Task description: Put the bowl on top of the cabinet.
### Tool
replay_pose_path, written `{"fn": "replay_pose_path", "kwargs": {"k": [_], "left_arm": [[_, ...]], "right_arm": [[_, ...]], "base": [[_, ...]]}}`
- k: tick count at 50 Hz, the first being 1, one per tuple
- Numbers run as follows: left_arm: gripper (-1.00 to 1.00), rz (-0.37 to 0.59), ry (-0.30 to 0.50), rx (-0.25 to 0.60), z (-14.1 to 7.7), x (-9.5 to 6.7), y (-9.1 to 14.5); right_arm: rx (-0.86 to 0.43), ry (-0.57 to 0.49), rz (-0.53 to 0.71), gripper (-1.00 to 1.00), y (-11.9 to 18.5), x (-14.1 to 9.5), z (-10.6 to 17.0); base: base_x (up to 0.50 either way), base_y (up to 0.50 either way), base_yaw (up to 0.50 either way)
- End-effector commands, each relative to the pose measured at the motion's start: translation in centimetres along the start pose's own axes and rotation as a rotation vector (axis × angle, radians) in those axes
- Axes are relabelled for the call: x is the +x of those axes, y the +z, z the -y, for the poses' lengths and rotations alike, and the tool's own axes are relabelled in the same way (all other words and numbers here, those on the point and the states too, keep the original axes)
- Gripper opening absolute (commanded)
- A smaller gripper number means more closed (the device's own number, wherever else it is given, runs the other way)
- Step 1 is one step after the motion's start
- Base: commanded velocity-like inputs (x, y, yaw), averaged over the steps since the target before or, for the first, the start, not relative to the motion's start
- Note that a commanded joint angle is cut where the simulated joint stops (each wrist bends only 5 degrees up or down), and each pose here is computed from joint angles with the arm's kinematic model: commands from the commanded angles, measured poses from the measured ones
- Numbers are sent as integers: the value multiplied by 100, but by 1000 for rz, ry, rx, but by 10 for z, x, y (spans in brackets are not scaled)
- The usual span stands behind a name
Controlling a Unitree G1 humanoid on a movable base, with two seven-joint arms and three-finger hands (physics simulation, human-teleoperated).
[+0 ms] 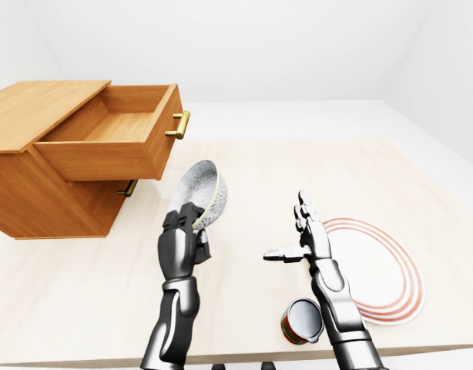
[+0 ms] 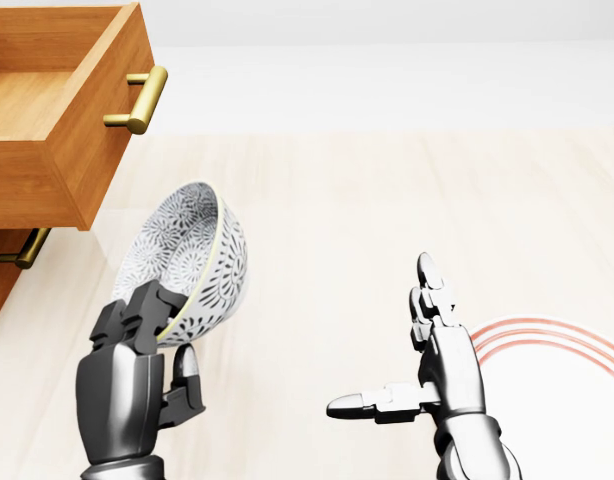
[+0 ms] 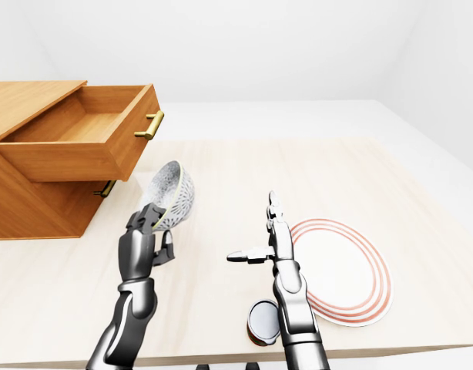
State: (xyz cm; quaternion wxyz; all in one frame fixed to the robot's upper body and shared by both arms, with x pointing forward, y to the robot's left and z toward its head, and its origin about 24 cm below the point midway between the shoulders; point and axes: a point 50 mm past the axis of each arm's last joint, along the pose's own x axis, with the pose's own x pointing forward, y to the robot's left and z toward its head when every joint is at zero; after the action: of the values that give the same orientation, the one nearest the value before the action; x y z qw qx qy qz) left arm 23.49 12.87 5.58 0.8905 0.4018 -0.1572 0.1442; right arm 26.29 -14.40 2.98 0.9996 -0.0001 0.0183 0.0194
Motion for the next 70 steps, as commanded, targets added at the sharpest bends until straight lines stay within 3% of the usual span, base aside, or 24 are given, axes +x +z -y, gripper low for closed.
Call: {"fn": "replay_pose_path", "kwargs": {"k": [1,6,16,27,37,42,63,67,70], "left_arm": [[-98,38,78,-66,-19,8,15],[-98,54,76,-86,-22,6,21],[-98,146,45,-207,-39,-10,54],[-98,241,72,-249,-59,-9,74],[-98,396,137,-292,-99,-9,104],[-98,525,179,-328,-124,-7,126],[-98,665,252,-325,-152,-2,146],[-98,663,285,-316,-163,5,147],[-98,645,318,-295,-170,21,144]], "right_arm": [[-1,2,1,100,0,0,0],[-1,4,1,100,0,-1,-1],[0,4,0,100,0,0,-1],[-1,4,1,100,0,0,-1],[-1,6,2,100,1,-2,-2],[2,6,3,100,1,-2,-1],[-2,13,2,100,1,-2,-3],[-2,15,3,100,1,-2,-4],[-2,17,5,100,1,-3,-4]], "base": [[0,0,0],[0,0,0],[0,0,0],[0,0,0],[0,0,0],[0,0,0],[0,0,0],[0,0,0],[0,0,0]]}}
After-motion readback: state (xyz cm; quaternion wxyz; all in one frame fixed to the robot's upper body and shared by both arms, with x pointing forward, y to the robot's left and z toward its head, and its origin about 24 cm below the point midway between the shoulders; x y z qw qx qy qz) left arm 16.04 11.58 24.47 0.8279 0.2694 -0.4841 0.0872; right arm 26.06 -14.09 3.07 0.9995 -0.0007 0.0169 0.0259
